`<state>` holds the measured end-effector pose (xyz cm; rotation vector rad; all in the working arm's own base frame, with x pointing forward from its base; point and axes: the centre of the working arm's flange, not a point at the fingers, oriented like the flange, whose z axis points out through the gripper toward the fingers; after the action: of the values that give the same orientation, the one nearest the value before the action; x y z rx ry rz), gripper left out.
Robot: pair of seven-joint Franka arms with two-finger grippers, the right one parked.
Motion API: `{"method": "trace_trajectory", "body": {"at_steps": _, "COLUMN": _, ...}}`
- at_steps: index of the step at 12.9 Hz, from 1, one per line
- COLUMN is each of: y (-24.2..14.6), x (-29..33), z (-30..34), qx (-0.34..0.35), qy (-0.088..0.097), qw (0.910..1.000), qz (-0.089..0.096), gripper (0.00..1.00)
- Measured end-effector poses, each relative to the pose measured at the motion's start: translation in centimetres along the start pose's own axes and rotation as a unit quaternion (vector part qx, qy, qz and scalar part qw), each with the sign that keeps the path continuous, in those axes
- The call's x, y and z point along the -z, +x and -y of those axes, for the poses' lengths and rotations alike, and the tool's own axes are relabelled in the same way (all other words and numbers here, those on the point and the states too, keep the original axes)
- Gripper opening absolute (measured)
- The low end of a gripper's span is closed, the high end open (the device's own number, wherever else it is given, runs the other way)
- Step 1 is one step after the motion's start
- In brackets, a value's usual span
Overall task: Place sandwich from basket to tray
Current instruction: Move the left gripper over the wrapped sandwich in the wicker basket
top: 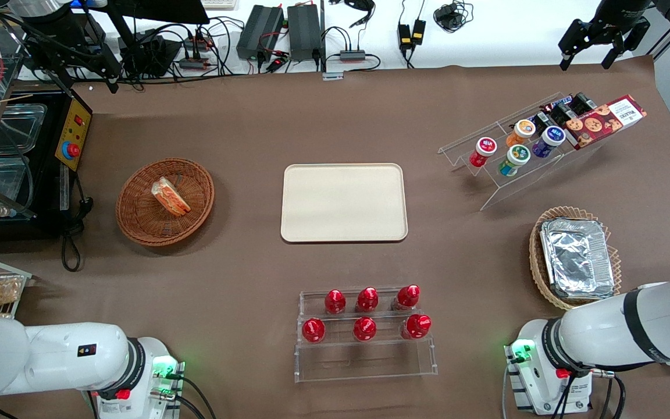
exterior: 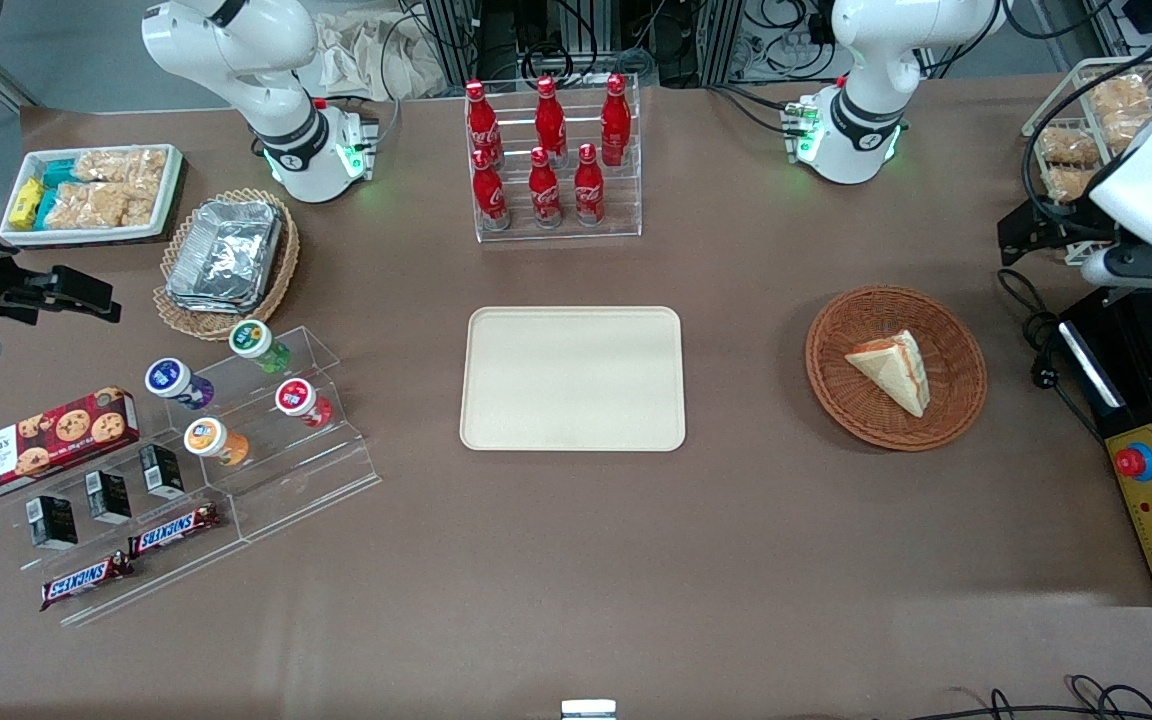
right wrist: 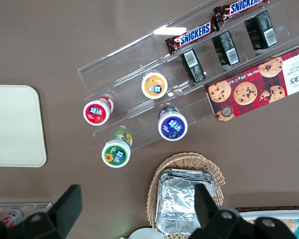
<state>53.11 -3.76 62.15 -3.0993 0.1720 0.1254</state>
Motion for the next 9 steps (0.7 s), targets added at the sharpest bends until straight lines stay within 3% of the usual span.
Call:
{"method": "trace_trajectory", "body": {"at_steps": 4, "y": 1.0, "x": -0.6, "z": 0.1, "qx": 0.005, "qy": -0.002, "qw": 1.0, "qz": 0.006, "gripper": 1.0}}
{"method": "trace_trajectory", "body": {"at_steps": 7, "y": 1.7, "x": -3.2, "z": 0.2, "qx": 0.105, "qy": -0.001, "qw": 0.9938, "qz": 0.034, "gripper": 1.0}}
{"method": "trace_trajectory", "body": {"at_steps": 9, "y": 2.1, "x": -6.1, "z": 0.0, "qx": 0.155, "qy": 0.001, "qw": 0.9873, "qz": 0.032, "gripper": 1.0}}
